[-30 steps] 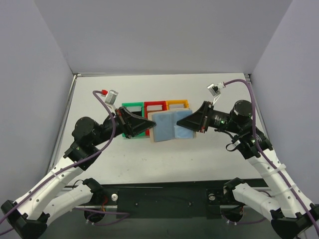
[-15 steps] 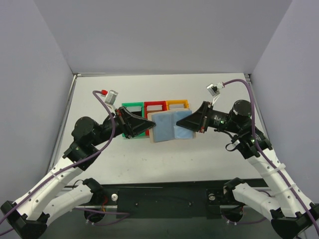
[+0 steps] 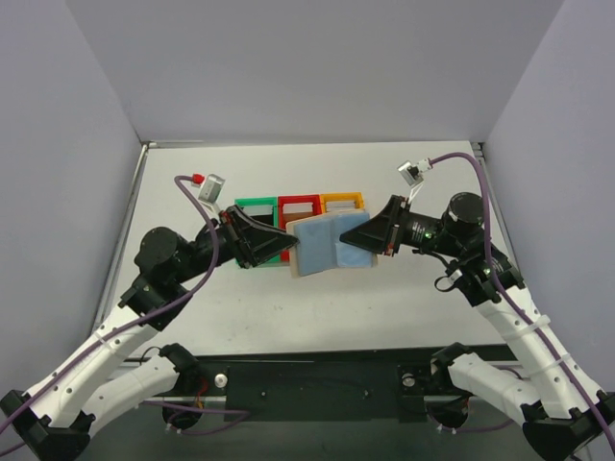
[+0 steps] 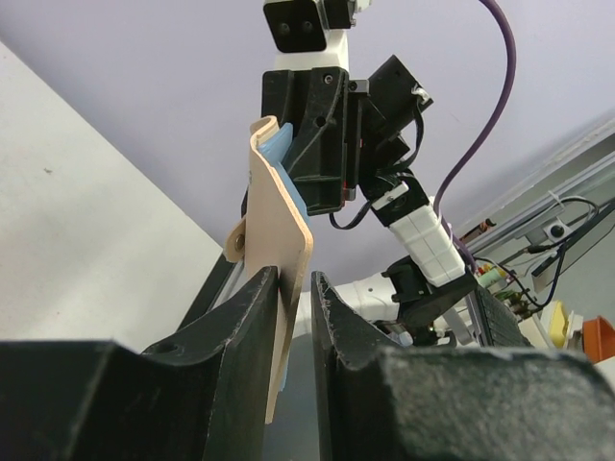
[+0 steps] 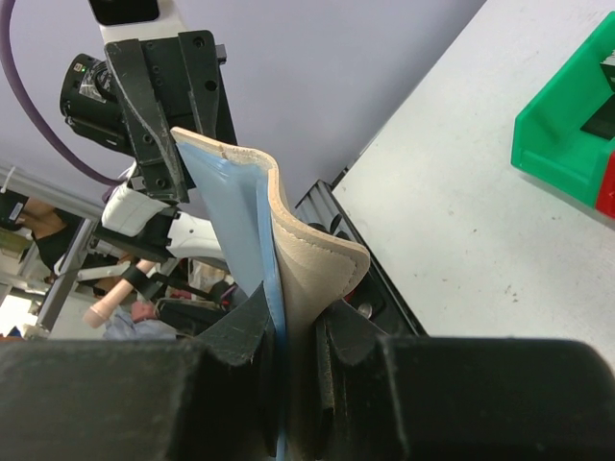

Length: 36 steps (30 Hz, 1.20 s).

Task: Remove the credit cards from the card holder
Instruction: Remove the credit card from the card holder.

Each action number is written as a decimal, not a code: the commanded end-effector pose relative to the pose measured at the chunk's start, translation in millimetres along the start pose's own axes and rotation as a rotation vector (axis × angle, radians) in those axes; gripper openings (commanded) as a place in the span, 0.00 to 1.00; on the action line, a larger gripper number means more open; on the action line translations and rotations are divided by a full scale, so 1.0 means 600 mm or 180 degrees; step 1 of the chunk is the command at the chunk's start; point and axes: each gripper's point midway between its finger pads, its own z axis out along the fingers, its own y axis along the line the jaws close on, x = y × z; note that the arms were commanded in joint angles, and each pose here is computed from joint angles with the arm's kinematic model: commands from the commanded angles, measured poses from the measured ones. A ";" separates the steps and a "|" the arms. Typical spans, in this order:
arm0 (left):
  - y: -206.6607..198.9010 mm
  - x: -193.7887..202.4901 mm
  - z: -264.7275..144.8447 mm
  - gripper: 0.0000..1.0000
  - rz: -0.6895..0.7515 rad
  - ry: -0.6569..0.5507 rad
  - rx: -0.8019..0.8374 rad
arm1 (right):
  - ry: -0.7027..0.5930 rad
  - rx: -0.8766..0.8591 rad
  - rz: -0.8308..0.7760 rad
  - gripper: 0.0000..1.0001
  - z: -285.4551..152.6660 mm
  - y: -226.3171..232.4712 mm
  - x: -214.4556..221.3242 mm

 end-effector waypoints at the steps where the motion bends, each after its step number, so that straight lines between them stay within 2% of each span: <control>1: -0.049 -0.025 -0.006 0.31 0.0161 -0.0131 0.0264 | -0.0077 -0.0080 -0.0131 0.00 0.000 0.009 -0.012; 3: -0.047 -0.024 -0.006 0.30 0.0155 -0.0128 0.0250 | -0.0076 -0.0086 -0.0124 0.00 0.000 0.009 -0.012; 6: -0.044 -0.024 -0.004 0.18 0.0146 -0.0131 0.0238 | -0.0084 -0.0102 -0.0136 0.00 -0.001 0.013 -0.014; 9: -0.041 -0.025 -0.002 0.18 0.0146 -0.0131 0.0218 | -0.0090 -0.0116 -0.0135 0.00 -0.001 0.018 -0.015; 12: -0.037 -0.022 0.000 0.26 0.0123 -0.0107 0.0199 | -0.0082 -0.0142 -0.0139 0.00 -0.003 0.023 -0.015; 15: -0.033 -0.021 0.004 0.29 0.0114 -0.0094 0.0187 | -0.0079 -0.0146 -0.0144 0.00 -0.003 0.026 -0.015; 19: -0.034 -0.022 0.007 0.29 0.0115 -0.0084 0.0198 | -0.0073 -0.0146 -0.0160 0.00 -0.005 0.028 -0.015; 22: -0.034 -0.021 0.007 0.20 0.0129 -0.0082 0.0204 | -0.0073 -0.0132 -0.0165 0.00 -0.005 0.027 -0.015; 23: -0.035 -0.021 0.006 0.10 0.0127 -0.0083 0.0214 | -0.0071 -0.0129 -0.0166 0.00 -0.005 0.026 -0.015; 25: -0.035 -0.021 0.005 0.00 0.0133 -0.0087 0.0211 | -0.0073 -0.0118 -0.0174 0.00 -0.004 0.024 -0.015; 28: -0.036 -0.024 0.002 0.00 0.0122 -0.0108 0.0172 | -0.0051 -0.0066 -0.0168 0.00 -0.001 0.013 -0.012; 30: -0.038 -0.028 0.000 0.00 0.0136 -0.0119 0.0125 | -0.0033 0.0007 -0.0156 0.10 0.002 0.000 -0.009; 31: -0.036 -0.030 -0.001 0.00 0.0176 -0.0106 0.0056 | -0.0012 0.0062 -0.0165 0.28 0.000 -0.005 -0.006; 33: -0.027 -0.034 0.000 0.00 0.0223 -0.0066 -0.0152 | -0.0014 0.0167 -0.0201 0.43 -0.001 -0.012 -0.008; 35: -0.003 -0.036 -0.002 0.00 0.0257 -0.0006 -0.0476 | 0.0002 0.0356 -0.0230 0.53 -0.007 -0.024 -0.008; 36: 0.009 -0.041 -0.001 0.00 0.0262 -0.0039 -0.0608 | -0.0072 0.0450 -0.0283 0.55 -0.012 -0.023 -0.018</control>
